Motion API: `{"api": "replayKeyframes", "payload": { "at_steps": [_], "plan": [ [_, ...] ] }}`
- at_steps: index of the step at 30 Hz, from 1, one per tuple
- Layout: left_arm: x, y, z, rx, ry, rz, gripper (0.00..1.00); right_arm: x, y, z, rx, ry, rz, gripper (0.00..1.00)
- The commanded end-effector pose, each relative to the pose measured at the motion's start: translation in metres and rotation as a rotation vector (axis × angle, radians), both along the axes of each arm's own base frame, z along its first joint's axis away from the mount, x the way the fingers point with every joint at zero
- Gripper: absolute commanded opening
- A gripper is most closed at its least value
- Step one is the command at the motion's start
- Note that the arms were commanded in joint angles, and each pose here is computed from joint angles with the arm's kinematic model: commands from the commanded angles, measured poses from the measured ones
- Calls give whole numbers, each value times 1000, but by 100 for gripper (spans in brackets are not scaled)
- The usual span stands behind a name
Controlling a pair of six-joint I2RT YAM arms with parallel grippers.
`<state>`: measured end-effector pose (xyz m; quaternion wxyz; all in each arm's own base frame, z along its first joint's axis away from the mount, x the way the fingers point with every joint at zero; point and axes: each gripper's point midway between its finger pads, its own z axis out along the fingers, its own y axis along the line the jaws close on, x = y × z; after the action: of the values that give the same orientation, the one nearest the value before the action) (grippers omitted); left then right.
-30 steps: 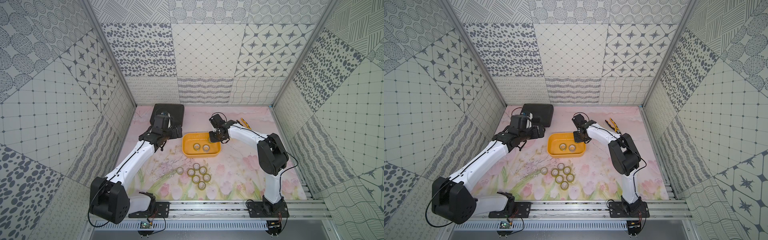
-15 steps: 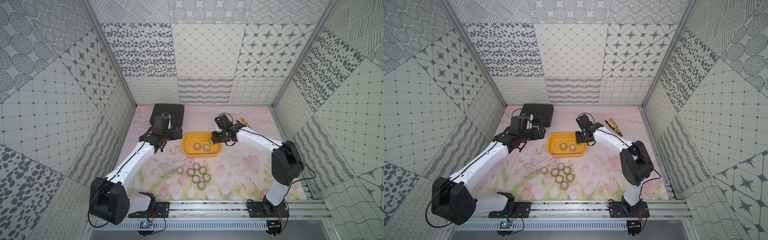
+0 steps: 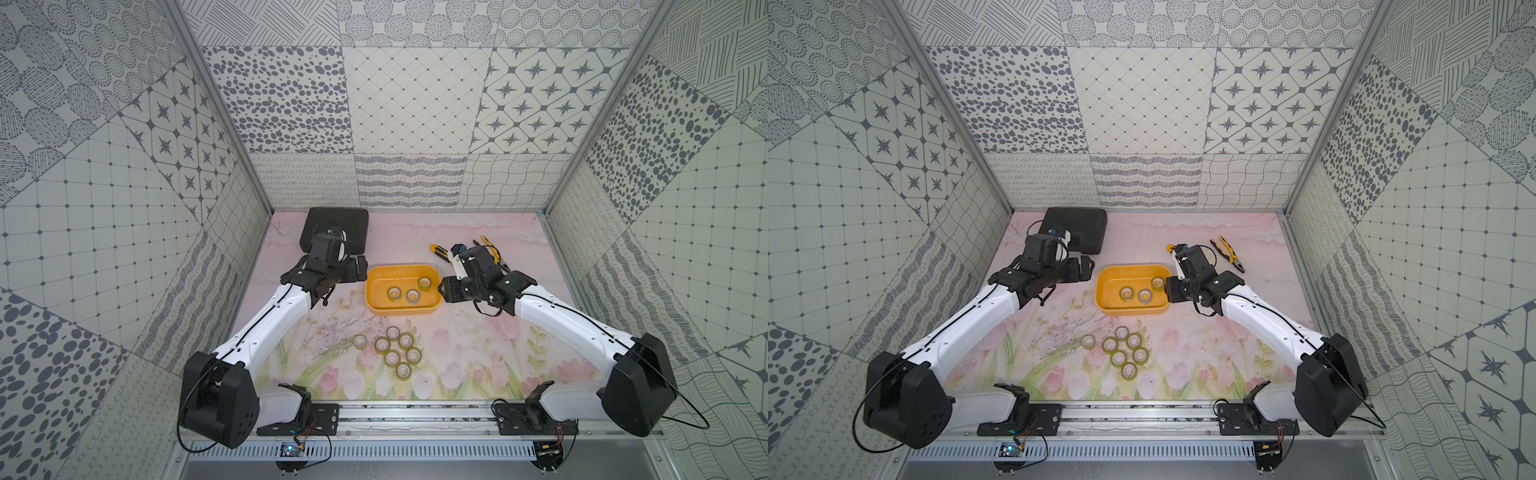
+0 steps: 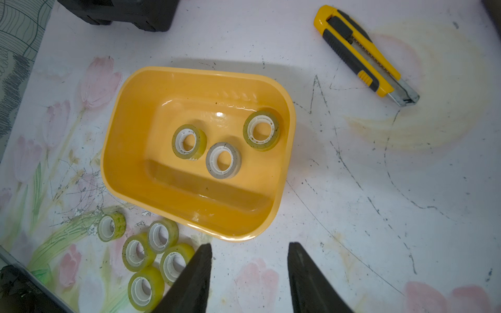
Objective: Put the transparent tape into the storage box
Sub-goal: Place the tape in the storage box, then pick up the tape at the center of the board.
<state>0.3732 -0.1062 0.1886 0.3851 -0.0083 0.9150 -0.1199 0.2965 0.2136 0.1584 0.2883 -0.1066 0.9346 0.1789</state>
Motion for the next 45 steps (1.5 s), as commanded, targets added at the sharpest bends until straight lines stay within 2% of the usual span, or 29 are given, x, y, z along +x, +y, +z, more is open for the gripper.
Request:
{"api": "replayKeyframes", "payload": {
  "at_steps": [1, 36, 45],
  "plan": [
    [5, -8, 8, -6, -36, -37, 99, -3, 2, 12, 63, -40, -8, 49],
    [5, -2, 11, 3, -49, 6, 99, -34, -4, 7, 184, -31, -11, 50],
    [10, 2, 4, 0, -13, 39, 99, -53, -7, 2, 221, 12, -6, 50]
  ]
}}
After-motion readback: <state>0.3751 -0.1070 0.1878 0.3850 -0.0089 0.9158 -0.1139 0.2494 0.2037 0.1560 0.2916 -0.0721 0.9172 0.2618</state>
